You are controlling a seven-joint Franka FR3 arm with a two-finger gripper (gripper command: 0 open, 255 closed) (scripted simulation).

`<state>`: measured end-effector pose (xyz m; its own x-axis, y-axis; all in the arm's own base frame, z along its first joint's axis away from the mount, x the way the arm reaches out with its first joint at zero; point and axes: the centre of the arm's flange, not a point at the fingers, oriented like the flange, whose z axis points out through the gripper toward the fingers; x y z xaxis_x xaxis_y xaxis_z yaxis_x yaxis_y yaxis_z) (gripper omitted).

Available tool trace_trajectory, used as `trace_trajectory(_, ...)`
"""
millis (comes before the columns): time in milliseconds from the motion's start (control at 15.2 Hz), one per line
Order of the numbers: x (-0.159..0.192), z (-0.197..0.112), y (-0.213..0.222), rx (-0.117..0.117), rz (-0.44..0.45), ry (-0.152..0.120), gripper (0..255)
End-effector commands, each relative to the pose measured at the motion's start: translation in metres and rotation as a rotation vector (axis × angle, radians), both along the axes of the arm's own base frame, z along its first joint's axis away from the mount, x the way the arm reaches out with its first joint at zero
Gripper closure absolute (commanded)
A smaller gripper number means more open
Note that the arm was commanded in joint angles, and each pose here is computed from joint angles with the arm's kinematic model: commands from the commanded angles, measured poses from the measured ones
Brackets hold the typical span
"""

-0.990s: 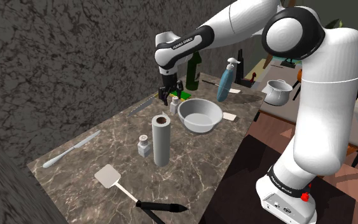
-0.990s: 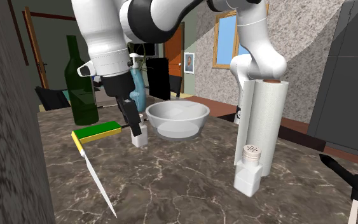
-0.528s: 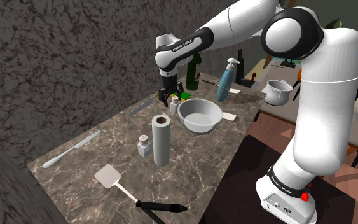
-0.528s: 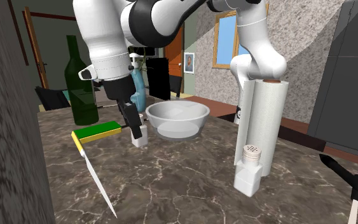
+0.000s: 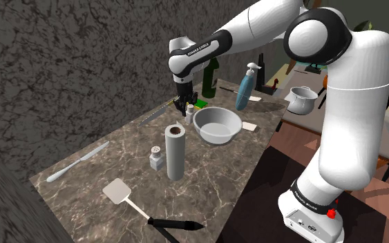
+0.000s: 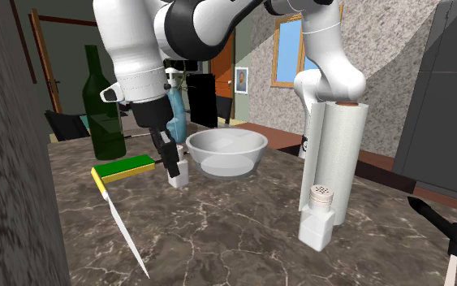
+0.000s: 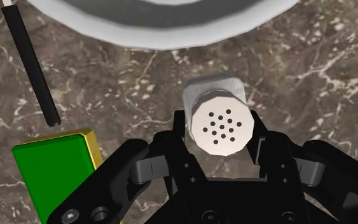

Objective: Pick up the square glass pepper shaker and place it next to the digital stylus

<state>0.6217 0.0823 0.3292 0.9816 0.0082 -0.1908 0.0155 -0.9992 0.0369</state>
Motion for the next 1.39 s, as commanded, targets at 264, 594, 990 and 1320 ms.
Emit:
trace_trajectory(264, 0.0, 0.01, 0.0, 0.0, 0.0, 0.0, 255)
trace_trajectory(594, 0.0, 0.037, 0.0, 0.0, 0.0, 0.0, 255)
trace_trajectory(990, 0.0, 0.069, 0.0, 0.0, 0.0, 0.0, 255)
trace_trajectory(1320, 0.0, 0.095, 0.0, 0.0, 0.0, 0.0, 255)
